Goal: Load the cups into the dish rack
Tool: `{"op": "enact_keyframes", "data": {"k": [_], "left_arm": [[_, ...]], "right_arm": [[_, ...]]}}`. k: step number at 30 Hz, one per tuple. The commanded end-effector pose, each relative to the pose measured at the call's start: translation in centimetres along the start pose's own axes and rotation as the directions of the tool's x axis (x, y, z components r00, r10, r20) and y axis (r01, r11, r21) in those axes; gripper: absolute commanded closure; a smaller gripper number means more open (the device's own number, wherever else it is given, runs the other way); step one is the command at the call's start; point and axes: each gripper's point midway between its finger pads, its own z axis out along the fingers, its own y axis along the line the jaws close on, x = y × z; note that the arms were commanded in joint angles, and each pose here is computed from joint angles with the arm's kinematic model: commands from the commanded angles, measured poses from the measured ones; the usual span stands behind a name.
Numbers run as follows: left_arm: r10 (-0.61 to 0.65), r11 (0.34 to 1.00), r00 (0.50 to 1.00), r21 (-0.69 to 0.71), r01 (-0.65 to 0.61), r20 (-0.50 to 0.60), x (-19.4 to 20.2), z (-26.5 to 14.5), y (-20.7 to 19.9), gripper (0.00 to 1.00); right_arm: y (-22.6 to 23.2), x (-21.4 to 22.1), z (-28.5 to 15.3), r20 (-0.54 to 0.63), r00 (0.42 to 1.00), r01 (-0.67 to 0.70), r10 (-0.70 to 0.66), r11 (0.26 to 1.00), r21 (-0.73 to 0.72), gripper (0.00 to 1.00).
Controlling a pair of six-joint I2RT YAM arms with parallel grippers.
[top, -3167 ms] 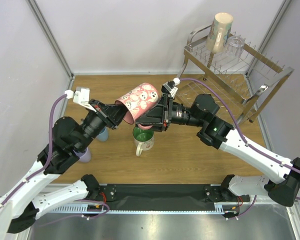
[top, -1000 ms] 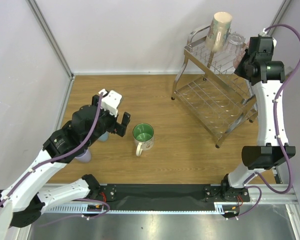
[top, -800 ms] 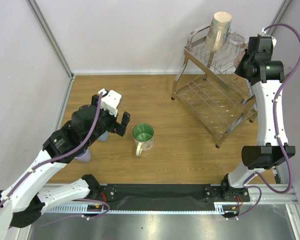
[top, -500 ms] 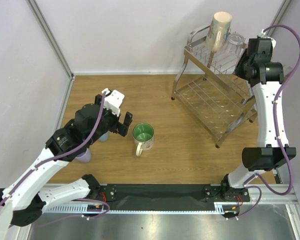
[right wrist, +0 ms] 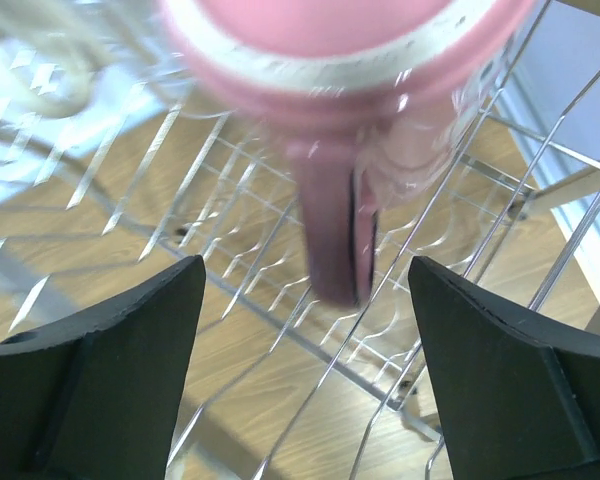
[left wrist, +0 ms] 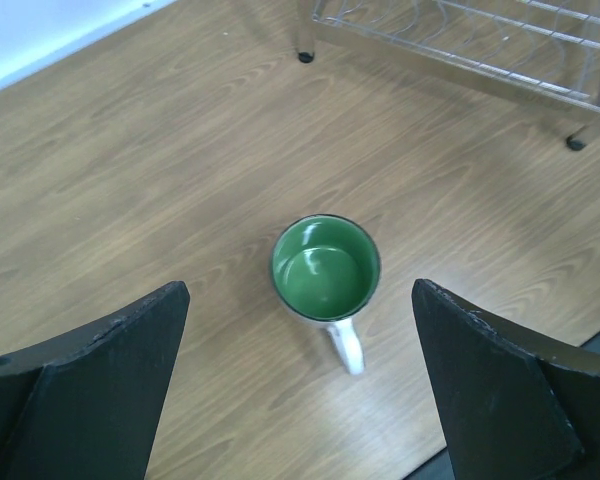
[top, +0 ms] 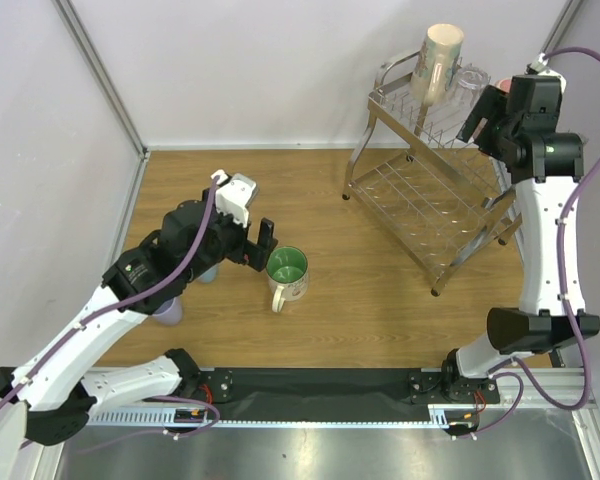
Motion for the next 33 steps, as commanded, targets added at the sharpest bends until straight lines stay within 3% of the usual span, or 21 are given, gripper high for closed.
{"op": "enact_keyframes", "data": {"k": [1,9,13,16,17,21,25,28,33], "left_arm": [[-0.131,0.991,0.989,0.038,0.129,0.066,-2.6,-0.2,-0.9,0.00],[-0.318,0.946,0.948,0.066,0.316,0.013,-3.5,1.4,-1.4,0.00],[-0.455,0.890,0.890,0.029,0.456,-0.025,-2.2,1.9,-0.6,0.00],[-0.504,0.862,0.862,0.020,0.506,-0.055,-1.1,1.5,-0.5,0.00],[-0.508,0.860,0.859,0.022,0.510,-0.064,-0.7,1.3,-0.6,0.00],[-0.566,0.824,0.819,-0.024,0.566,-0.097,1.7,0.1,-0.5,0.00],[-0.662,0.749,0.738,-0.092,0.656,-0.131,3.6,-1.2,-0.5,0.00],[-0.650,0.754,0.728,-0.060,0.655,-0.217,4.9,-0.7,-1.9,0.00],[-0.654,0.753,0.652,-0.257,0.605,-0.383,10.8,0.6,-1.6,0.00]], "right_arm": [[1.7,-2.2,-5.3,0.081,0.995,-0.053,0.064,0.990,-0.129,0.11],[3.4,-1.6,-10.8,0.052,0.996,-0.058,0.076,0.952,-0.299,0.09],[5.2,0.2,-14.3,0.015,0.998,-0.046,0.059,0.894,-0.445,0.11],[7.0,4.0,-16.2,-0.067,0.998,-0.047,0.013,0.835,-0.548,0.13],[7.1,4.2,-18.1,-0.034,0.999,-0.035,0.019,0.805,-0.592,0.13],[9.0,9.6,-20.3,-0.093,0.994,-0.025,-0.060,0.694,-0.719,0.14],[10.0,16.2,-19.8,-0.221,0.966,-0.080,-0.132,0.663,-0.745,0.14],[10.6,19.0,-20.6,-0.290,0.939,-0.110,-0.184,0.639,-0.762,0.15],[10.4,23.8,-20.9,-0.395,0.887,-0.170,-0.237,0.629,-0.759,0.15]]}}
